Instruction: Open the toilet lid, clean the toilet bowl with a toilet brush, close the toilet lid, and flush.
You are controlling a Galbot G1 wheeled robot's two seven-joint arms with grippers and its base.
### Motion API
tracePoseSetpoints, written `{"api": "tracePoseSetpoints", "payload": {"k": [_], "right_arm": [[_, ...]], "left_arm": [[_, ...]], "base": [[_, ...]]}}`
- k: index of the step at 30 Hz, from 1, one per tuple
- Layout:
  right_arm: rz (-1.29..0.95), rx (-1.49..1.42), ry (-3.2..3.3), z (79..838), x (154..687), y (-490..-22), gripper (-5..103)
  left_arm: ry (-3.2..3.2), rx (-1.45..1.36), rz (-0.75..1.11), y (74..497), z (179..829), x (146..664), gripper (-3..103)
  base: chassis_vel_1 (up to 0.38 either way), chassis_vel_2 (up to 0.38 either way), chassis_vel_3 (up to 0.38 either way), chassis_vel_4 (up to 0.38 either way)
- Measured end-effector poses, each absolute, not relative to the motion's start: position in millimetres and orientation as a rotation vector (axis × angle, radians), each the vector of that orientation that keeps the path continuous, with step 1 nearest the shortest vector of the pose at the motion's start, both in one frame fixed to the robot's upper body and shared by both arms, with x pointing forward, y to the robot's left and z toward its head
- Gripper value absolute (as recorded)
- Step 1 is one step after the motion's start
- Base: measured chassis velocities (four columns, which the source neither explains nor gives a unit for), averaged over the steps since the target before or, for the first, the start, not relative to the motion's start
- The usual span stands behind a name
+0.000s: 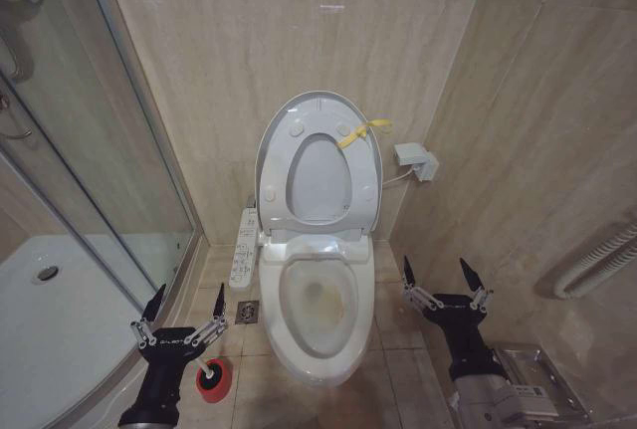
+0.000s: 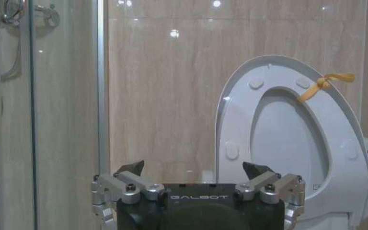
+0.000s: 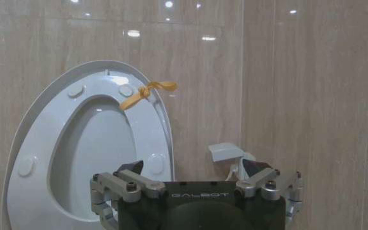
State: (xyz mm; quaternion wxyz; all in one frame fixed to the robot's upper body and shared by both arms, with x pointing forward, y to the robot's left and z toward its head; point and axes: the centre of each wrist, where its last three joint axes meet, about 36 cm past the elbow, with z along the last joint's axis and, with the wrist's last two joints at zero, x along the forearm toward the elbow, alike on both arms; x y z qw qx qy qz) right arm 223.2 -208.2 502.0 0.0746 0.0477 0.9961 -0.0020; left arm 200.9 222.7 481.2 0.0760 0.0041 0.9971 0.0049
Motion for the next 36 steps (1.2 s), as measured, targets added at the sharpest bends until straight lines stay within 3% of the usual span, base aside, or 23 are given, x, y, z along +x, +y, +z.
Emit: {"api": "tracePoseSetpoints", "payload": {"k": [36], "right_arm": [[-0.006,0.143,2.989,502.0,223.2,-208.2,100]], "left_arm": [[2.989,0.012,0.015,222.7,481.2,200.9,100]], "base": [[0.000,0.000,0.000,0.000]]}}
